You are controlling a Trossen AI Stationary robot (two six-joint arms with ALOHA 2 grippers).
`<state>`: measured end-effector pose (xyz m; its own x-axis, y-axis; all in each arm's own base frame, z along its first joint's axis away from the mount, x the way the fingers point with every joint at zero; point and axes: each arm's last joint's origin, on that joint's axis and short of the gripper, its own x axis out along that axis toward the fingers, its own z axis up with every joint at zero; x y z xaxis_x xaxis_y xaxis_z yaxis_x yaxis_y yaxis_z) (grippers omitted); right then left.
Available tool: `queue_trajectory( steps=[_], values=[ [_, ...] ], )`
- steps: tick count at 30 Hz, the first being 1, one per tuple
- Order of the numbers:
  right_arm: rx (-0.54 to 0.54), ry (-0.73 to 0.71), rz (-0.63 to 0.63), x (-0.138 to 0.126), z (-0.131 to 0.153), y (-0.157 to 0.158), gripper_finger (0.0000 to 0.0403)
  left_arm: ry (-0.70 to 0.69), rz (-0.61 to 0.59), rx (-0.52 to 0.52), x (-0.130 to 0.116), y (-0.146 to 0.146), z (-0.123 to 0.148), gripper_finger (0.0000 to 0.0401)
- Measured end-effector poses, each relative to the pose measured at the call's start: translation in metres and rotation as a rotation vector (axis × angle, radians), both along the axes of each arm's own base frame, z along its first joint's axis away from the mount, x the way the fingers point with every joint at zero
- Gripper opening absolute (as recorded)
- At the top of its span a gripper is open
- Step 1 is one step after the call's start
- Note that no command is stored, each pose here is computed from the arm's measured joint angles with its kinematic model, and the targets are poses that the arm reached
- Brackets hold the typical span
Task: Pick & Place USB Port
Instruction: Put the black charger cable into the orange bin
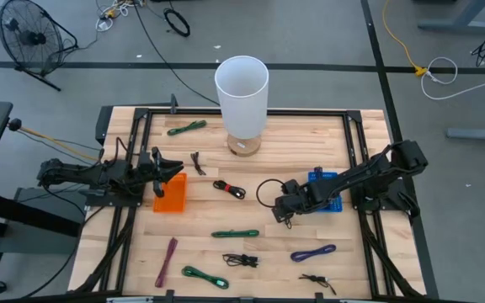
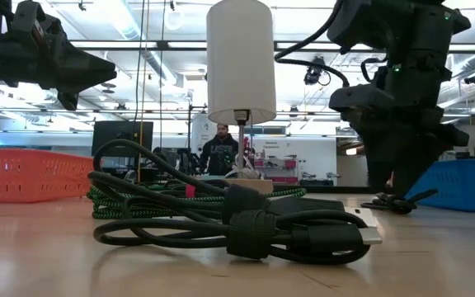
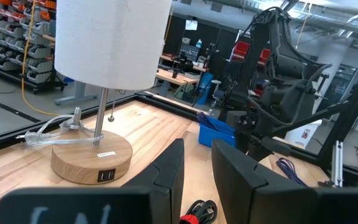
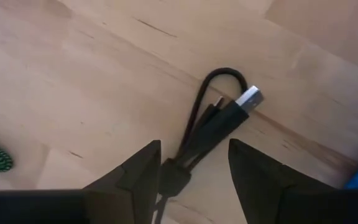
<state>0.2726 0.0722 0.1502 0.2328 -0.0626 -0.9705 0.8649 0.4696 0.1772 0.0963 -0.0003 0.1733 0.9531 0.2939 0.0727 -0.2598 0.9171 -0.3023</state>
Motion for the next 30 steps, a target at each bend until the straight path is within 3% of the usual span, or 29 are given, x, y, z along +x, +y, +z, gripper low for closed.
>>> queue_trajectory(
  steps=[11,13,18,24,30],
  values=[
    [-0.011,0.051,-0.006,0.003,-0.015,0.001,0.0175,0.000,0.000,0.000,0.000,0.000,0.000,0.0085],
    [-0.009,0.057,-0.012,0.003,-0.015,0.001,0.0145,0.001,0.000,0.000,0.000,0.000,0.000,0.0085],
    [0.008,0.064,-0.022,0.001,-0.014,0.001,0.0023,0.001,0.000,0.000,0.000,0.000,0.000,0.0085],
    [0.046,0.060,-0.034,0.000,-0.009,0.000,0.0009,0.001,0.000,0.000,0.000,0.000,0.000,0.0085],
    [0.002,0.028,-0.018,-0.003,0.008,-0.006,0.0004,0.001,0.000,0.000,0.000,0.000,0.000,0.0085]
  ],
)
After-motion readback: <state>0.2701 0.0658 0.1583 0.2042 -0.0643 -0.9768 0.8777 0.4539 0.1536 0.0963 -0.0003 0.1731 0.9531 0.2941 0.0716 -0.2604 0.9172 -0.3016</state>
